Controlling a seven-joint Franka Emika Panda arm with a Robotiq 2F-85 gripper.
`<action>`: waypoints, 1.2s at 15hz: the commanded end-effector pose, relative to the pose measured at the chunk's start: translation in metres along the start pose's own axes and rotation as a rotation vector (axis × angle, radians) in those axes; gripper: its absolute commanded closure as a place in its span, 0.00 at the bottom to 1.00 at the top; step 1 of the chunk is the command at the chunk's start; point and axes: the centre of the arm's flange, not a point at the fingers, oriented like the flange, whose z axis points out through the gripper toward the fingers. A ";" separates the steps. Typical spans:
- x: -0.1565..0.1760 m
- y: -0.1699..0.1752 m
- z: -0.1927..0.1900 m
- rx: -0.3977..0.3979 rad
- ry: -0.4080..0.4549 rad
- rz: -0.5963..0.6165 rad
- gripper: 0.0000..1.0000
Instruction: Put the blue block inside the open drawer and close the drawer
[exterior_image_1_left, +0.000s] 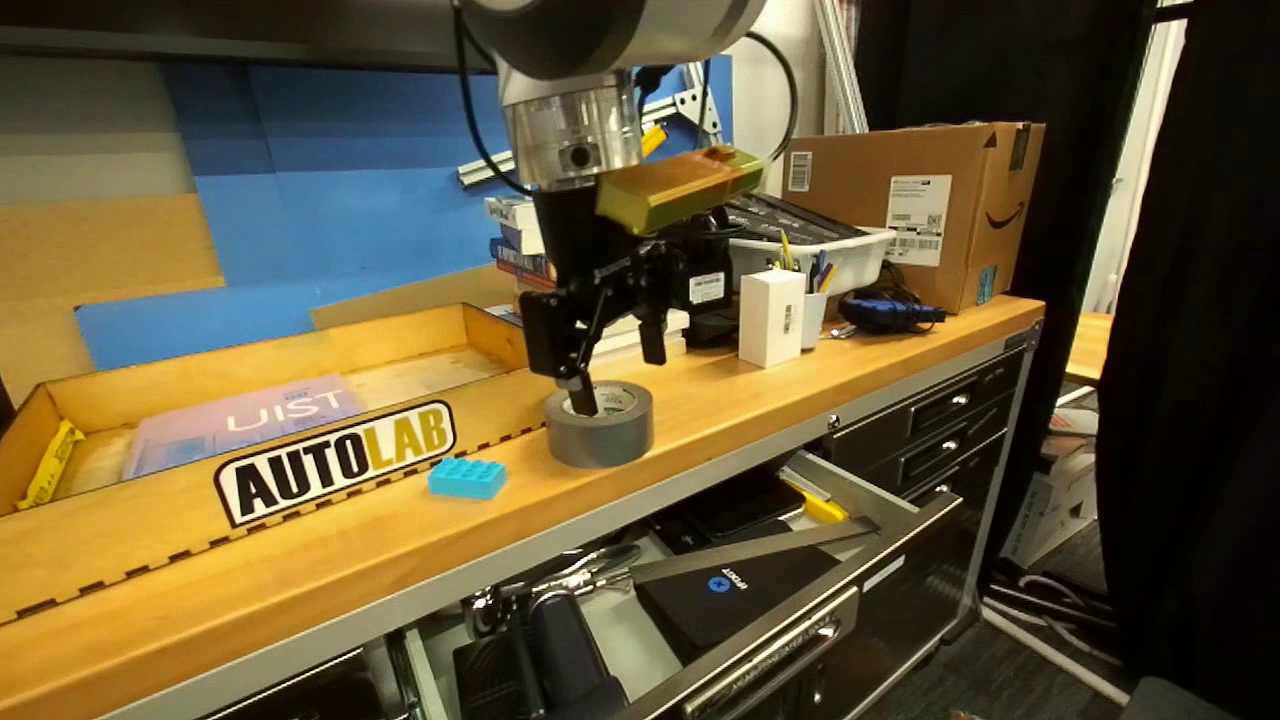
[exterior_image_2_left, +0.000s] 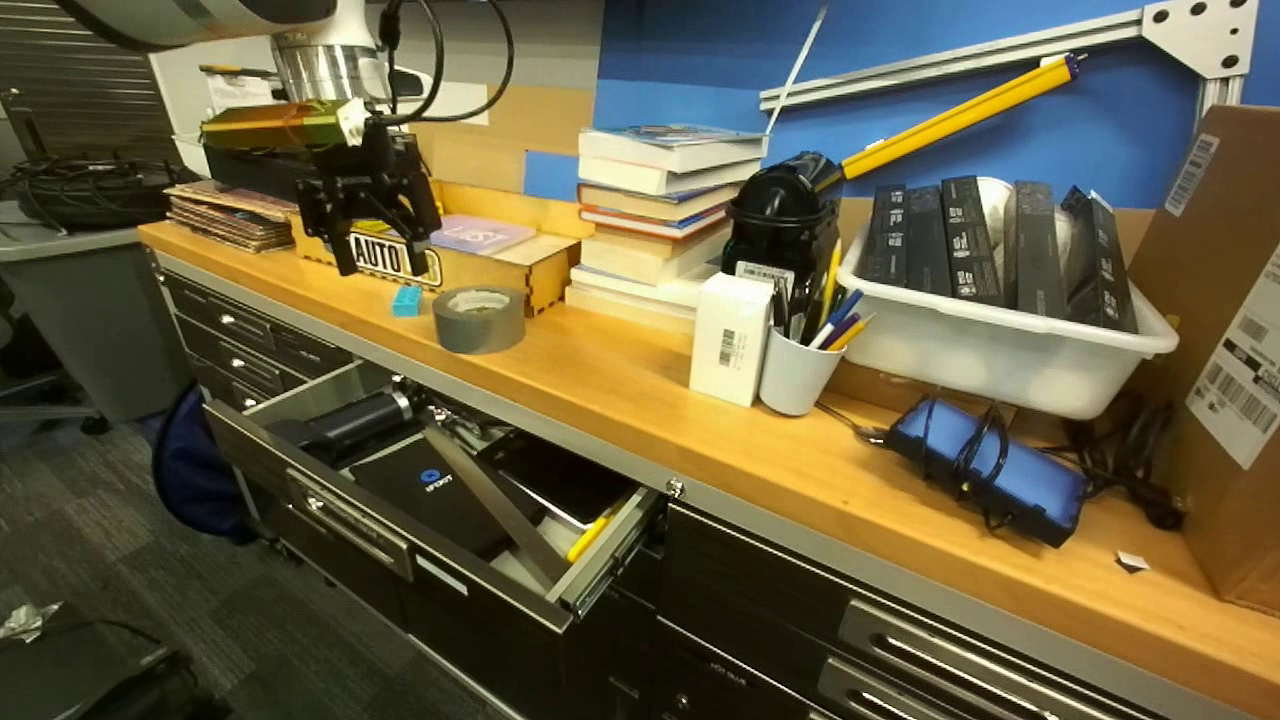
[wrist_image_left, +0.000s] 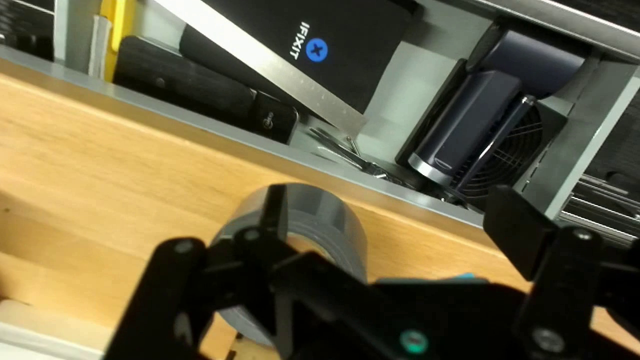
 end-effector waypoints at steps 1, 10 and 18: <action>0.063 -0.019 0.004 -0.020 0.026 -0.045 0.00; 0.129 -0.065 0.054 0.115 0.017 -0.125 0.00; 0.141 -0.089 0.079 0.089 0.115 -0.022 0.27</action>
